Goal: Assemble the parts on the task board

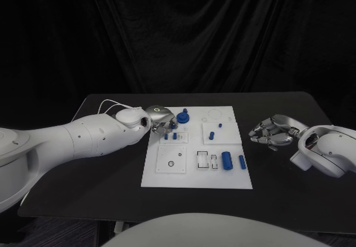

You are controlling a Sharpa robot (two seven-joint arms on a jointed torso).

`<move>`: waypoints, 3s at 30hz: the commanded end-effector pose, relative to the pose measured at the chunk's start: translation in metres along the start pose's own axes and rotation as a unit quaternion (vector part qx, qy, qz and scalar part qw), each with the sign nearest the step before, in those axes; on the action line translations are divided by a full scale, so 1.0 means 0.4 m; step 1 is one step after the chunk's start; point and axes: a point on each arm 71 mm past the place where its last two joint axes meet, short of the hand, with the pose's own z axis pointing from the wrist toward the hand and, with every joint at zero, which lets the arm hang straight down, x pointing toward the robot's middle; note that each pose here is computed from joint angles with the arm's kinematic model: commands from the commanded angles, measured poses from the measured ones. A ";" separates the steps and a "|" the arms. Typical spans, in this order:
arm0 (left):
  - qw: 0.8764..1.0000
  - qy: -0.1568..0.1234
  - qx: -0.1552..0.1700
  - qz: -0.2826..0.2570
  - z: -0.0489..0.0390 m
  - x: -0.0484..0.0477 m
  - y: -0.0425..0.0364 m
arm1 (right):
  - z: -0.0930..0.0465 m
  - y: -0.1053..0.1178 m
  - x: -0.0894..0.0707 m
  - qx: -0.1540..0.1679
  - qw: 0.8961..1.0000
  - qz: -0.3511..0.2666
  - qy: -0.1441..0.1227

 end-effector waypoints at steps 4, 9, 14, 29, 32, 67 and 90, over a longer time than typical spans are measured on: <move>1.000 0.007 -0.013 -0.001 -0.002 0.006 0.007 | -0.001 -0.005 0.005 0.009 1.000 0.000 0.007; 1.000 -0.003 -0.017 0.001 -0.004 0.003 0.011 | -0.001 -0.005 0.005 0.010 1.000 0.000 0.009; 1.000 -0.014 -0.023 0.004 -0.008 0.000 0.019 | -0.002 -0.006 0.005 0.010 1.000 0.000 0.010; 0.997 -0.063 -0.034 0.013 -0.044 -0.012 0.050 | -0.008 -0.011 0.002 0.014 1.000 0.001 0.008; 0.993 -0.108 -0.041 0.016 -0.076 -0.027 0.062 | -0.016 -0.014 -0.005 0.015 1.000 0.001 -0.001; 0.679 -0.294 0.137 -0.659 -0.306 -0.137 0.020 | 0.023 0.235 -0.061 -0.111 0.954 -0.273 -0.055; 0.647 -0.269 0.162 -0.694 -0.324 -0.134 -0.008 | 0.084 0.220 0.069 -0.132 0.940 -0.315 0.003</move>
